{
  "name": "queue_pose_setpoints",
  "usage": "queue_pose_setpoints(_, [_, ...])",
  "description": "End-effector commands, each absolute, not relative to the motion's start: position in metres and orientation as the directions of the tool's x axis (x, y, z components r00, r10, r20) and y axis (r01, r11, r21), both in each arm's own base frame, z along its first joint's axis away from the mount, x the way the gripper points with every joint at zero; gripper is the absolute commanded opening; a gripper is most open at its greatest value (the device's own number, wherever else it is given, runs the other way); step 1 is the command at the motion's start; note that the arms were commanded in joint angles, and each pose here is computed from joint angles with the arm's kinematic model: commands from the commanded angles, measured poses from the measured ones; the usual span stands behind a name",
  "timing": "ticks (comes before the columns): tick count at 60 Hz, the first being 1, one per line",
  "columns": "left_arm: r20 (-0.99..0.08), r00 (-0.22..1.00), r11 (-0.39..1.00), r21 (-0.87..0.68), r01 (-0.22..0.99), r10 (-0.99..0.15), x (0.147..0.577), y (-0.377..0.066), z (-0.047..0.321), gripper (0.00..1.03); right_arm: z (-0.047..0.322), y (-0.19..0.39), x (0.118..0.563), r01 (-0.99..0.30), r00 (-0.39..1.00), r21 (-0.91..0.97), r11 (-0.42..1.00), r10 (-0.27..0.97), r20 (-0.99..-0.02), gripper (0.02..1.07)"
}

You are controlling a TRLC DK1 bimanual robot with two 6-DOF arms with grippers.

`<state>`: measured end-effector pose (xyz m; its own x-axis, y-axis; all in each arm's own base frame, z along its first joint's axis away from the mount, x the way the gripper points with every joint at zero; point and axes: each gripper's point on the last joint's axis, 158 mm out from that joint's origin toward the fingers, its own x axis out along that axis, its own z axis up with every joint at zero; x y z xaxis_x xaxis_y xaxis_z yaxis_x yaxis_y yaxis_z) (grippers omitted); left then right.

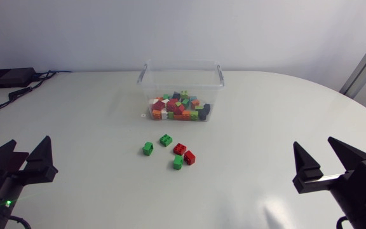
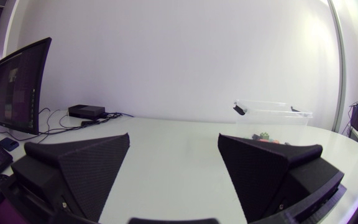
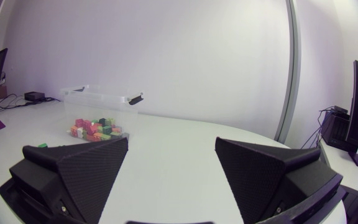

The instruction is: Place the duplo bricks in the container

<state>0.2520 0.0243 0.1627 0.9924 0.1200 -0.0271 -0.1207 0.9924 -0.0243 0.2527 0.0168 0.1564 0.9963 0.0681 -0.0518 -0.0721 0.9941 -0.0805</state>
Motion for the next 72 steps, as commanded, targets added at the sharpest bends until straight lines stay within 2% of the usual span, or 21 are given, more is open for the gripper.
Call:
queue_pose_setpoints(1, [-0.029,0.993,0.992,-0.048,-0.117,0.116,0.253,0.023,0.157,0.99,0.146,0.020,0.253,-0.081,0.995,-0.059,0.995,0.077,-0.068,1.03])
queue_pose_setpoints(16, [-0.010,0.991,0.990,-0.050,-0.132,0.131,0.251,0.027,0.169,0.99,0.151,0.022,0.253,-0.091,0.995,-0.063,0.994,0.088,-0.052,1.03])
queue_pose_setpoints(24, [0.013,0.993,0.992,-0.053,-0.115,0.116,0.248,0.023,0.197,0.99,0.182,0.021,0.250,-0.084,0.996,-0.063,0.995,0.083,-0.005,1.03])
queue_pose_setpoints(28, [-0.026,0.995,0.994,-0.051,-0.095,0.093,0.253,0.018,0.208,0.99,0.195,0.022,0.252,-0.087,0.996,-0.063,0.994,0.087,-0.016,1.03])
queue_pose_setpoints(34, [-0.134,0.990,0.998,-0.049,-0.044,0.037,0.271,0.002,0.214,0.99,0.205,0.027,0.261,-0.108,0.992,-0.058,0.993,0.103,-0.077,1.03])
queue_pose_setpoints(40, [-0.218,0.976,0.998,-0.040,-0.037,0.028,0.288,-0.002,0.212,0.99,0.212,0.029,0.272,-0.114,0.987,-0.051,0.992,0.107,-0.120,1.03])
queue_pose_setpoints(41, [-0.262,0.965,0.999,-0.036,-0.027,0.016,0.295,-0.006,0.207,0.99,0.214,0.030,0.276,-0.118,0.985,-0.051,0.992,0.110,-0.133,1.03])
queue_pose_setpoints(52, [-0.492,0.869,0.998,0.011,0.068,-0.054,0.320,-0.036,0.173,0.97,0.207,0.042,0.297,-0.155,0.959,-0.047,0.987,0.139,-0.246,1.03])
queue_pose_setpoints(60, [-0.703,0.708,0.988,0.045,0.145,-0.072,0.335,-0.060,0.131,0.97,0.185,0.047,0.310,-0.167,0.909,-0.021,0.986,0.145,-0.391,1.03])
queue_pose_setpoints(64, [-0.737,0.672,0.981,0.067,0.185,-0.076,0.341,-0.068,0.119,0.98,0.169,0.050,0.314,-0.179,0.869,-0.013,0.984,0.152,-0.471,1.03])
queue_pose_setpoints(72, [-0.874,0.478,0.965,0.043,0.258,-0.089,0.352,-0.090,0.077,0.97,0.141,0.056,0.315,-0.203,0.779,-0.018,0.979,0.150,-0.609,1.03])
